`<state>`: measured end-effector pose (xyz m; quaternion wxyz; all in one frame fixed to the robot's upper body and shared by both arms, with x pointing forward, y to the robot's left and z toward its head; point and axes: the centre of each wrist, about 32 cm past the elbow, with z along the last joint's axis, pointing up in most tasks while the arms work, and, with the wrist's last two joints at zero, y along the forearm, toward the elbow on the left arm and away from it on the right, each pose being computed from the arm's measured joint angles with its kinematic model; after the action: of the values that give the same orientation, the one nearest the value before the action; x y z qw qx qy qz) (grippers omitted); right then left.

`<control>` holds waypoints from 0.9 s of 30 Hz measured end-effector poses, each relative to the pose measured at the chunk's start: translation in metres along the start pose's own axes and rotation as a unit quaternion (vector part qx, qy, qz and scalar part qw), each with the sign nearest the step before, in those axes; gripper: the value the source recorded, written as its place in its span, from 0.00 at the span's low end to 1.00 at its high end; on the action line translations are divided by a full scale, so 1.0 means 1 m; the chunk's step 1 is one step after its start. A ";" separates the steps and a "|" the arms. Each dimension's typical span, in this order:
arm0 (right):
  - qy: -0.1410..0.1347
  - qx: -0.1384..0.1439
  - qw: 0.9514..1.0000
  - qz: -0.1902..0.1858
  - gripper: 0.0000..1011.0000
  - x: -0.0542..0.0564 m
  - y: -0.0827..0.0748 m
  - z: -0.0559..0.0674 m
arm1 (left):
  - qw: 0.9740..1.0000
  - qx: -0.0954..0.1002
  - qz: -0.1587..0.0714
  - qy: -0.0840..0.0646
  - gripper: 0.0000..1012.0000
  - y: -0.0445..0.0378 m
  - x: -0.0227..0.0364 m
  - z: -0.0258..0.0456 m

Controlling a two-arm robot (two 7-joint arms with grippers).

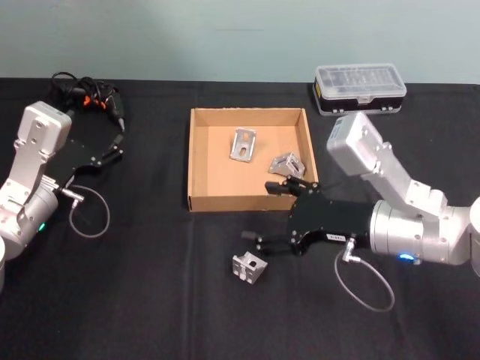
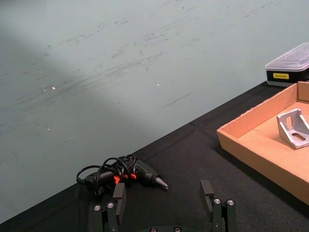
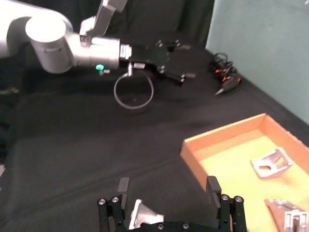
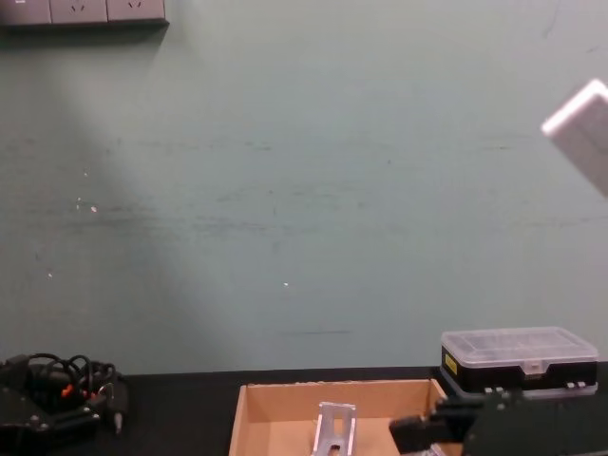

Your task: Use one hand to pick up the angle iron from the table and place it into the box.

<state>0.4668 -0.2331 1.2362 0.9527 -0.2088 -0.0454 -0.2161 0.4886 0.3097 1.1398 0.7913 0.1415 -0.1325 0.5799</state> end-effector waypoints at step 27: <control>-0.004 -0.073 0.996 0.046 0.99 -0.010 0.019 -0.009 | 1.000 0.000 0.000 0.000 0.99 0.0000 0.0000 0.0000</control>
<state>0.4659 -0.2171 1.2187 0.9436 -0.2807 -0.0236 -0.1737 0.4886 0.3097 1.1398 0.7913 0.1415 -0.1325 0.5799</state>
